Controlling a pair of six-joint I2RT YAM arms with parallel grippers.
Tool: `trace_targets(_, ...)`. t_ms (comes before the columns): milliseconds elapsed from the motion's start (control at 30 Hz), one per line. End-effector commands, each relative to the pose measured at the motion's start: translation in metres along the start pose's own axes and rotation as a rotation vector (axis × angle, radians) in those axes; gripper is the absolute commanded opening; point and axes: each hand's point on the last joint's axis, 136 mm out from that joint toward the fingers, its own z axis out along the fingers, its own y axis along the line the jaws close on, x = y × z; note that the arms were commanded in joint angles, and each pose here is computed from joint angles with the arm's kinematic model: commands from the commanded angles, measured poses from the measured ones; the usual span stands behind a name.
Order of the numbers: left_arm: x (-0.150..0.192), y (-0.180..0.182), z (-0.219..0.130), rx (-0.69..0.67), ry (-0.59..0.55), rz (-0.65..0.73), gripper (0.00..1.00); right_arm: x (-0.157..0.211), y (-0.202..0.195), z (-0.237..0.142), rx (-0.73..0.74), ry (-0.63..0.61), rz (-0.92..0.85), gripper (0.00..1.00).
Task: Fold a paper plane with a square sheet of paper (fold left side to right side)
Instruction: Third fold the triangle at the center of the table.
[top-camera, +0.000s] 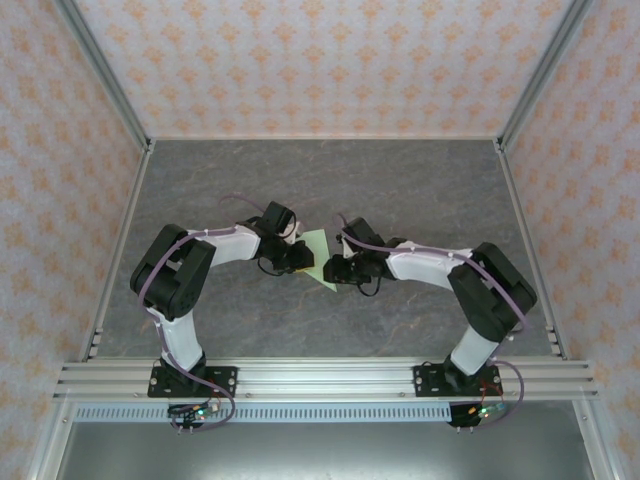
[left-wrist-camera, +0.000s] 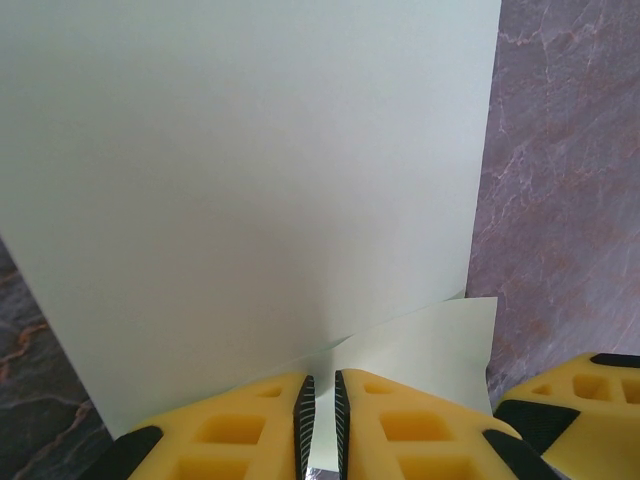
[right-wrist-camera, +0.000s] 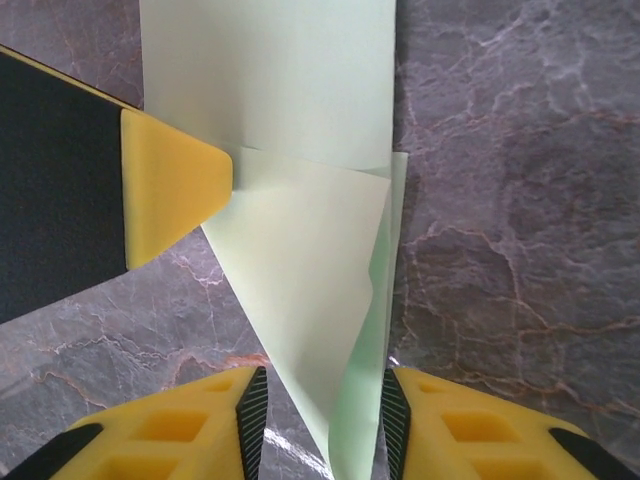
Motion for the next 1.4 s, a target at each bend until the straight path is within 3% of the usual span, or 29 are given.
trace_targets(0, 0.007, 0.023, 0.000, -0.109, -0.003, -0.005, 0.20, -0.011, 0.014, 0.003, -0.045, -0.013, -0.001, 0.37)
trace_targets(467, 0.005, 0.019, -0.003, -0.099, -0.009, 0.002, 0.20, -0.017, 0.016, 0.007, -0.045, -0.021, 0.004, 0.30)
trace_targets(767, -0.006, 0.003, -0.020, -0.101, -0.033, 0.040, 0.23, -0.013, 0.006, 0.011, 0.002, -0.002, 0.002, 0.12)
trace_targets(1167, -0.046, -0.029, -0.051, -0.101, -0.099, 0.109, 0.29, -0.013, 0.007, 0.006, -0.005, -0.016, 0.000, 0.18)
trace_targets(1367, -0.067, -0.033, -0.023, -0.083, -0.050, 0.106, 0.29, -0.015, 0.009, 0.005, -0.011, -0.022, -0.005, 0.20)
